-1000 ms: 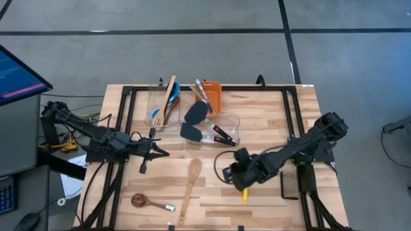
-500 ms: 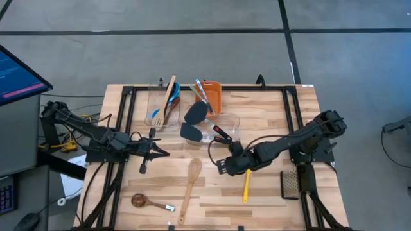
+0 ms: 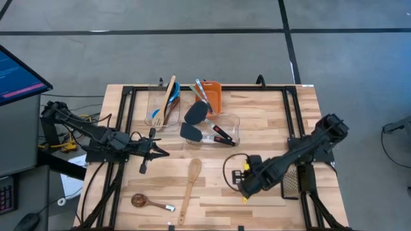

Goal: Pick & Place Kitchen Items
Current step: Put the yellow serving spoon into the top transparent bin

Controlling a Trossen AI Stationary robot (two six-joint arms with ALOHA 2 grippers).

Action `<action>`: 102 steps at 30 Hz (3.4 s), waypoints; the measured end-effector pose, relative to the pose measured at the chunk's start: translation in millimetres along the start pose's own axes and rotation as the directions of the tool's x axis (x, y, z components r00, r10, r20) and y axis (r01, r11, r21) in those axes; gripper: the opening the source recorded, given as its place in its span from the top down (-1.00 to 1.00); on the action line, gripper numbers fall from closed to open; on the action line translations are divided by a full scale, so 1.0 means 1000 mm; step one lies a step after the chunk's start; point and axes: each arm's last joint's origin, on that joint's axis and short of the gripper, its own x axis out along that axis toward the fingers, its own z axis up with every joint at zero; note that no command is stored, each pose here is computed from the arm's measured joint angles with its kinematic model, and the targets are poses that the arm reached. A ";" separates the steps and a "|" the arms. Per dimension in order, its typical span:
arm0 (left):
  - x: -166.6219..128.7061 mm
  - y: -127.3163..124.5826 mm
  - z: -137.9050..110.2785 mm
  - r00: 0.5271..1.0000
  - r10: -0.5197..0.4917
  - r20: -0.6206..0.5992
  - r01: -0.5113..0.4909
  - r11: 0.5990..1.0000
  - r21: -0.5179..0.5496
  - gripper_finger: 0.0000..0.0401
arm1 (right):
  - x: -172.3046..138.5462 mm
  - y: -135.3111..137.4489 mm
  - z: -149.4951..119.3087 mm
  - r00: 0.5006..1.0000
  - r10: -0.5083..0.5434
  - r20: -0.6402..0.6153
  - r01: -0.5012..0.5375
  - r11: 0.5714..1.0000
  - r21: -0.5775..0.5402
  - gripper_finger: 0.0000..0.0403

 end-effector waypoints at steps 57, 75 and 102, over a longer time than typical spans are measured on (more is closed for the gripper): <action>0.000 0.000 0.000 1.000 0.000 0.000 0.000 1.000 0.000 0.99 | 0.037 -0.007 -0.026 0.998 -0.056 -0.009 0.055 0.995 -0.081 -0.02; 0.000 0.000 0.000 1.000 0.000 -0.002 0.000 1.000 0.004 0.99 | 0.096 -0.006 -0.032 0.975 -0.222 0.023 0.223 0.971 -0.080 0.17; 0.000 0.000 0.000 1.000 0.000 0.000 0.000 1.000 0.003 0.99 | 0.061 0.007 -0.036 0.979 -0.204 0.004 0.202 0.968 -0.152 0.85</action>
